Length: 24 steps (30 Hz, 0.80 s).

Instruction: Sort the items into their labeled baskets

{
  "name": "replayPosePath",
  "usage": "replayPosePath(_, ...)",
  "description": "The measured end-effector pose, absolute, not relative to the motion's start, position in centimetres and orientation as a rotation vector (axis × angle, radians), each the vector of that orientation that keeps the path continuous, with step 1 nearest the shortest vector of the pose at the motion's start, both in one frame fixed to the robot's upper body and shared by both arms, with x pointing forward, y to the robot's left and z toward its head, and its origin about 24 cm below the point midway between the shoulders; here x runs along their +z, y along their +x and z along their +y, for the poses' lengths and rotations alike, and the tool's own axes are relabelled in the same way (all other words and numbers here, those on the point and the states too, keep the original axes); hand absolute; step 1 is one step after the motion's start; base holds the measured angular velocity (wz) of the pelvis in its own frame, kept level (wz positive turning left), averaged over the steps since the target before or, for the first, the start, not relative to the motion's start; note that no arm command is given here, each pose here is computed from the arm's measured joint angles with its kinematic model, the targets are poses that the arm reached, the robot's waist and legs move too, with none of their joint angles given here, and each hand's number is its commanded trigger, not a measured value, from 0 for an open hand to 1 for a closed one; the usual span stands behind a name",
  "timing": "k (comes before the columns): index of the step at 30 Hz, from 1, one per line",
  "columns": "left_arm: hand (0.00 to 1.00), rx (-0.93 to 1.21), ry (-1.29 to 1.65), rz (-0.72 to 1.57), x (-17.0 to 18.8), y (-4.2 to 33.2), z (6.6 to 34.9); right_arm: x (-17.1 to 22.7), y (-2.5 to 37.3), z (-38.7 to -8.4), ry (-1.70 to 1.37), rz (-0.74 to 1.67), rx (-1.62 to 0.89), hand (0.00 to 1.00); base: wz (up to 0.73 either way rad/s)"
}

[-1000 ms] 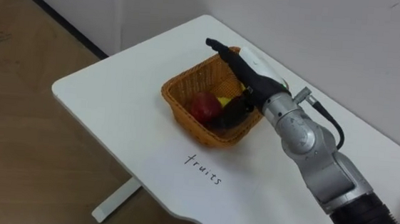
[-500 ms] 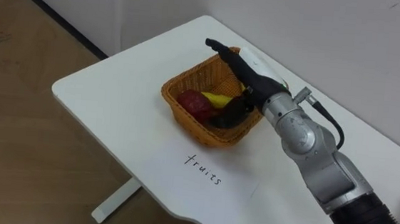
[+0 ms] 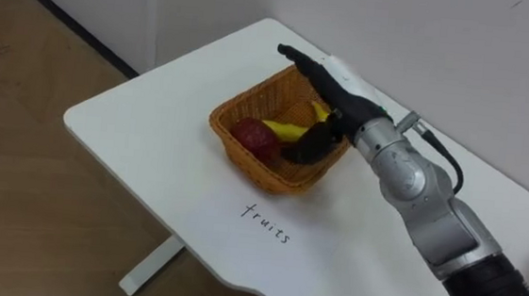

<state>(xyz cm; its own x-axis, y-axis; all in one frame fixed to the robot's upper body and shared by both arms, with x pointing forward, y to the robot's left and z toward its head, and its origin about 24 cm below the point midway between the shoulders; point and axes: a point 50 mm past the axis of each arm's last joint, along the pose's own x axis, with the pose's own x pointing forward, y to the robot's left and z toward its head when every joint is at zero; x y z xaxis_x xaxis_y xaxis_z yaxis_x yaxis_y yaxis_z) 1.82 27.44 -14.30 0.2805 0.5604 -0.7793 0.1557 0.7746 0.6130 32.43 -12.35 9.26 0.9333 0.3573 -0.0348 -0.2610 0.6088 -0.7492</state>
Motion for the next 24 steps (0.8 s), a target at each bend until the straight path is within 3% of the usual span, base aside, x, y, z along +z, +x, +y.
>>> replayPosePath(8, 0.00, 0.303, 0.668, 1.274, -14.3, 1.6, 27.5, 14.3, 31.7, -16.3, -0.685, -0.325, 0.115, 0.00, -0.09)
replayPosePath(24, 0.00, 0.294, 0.643, 1.303, -14.6, -0.3, 26.9, 15.6, 27.7, -25.2, -0.379, -0.408, -0.365, 0.00, -0.18)
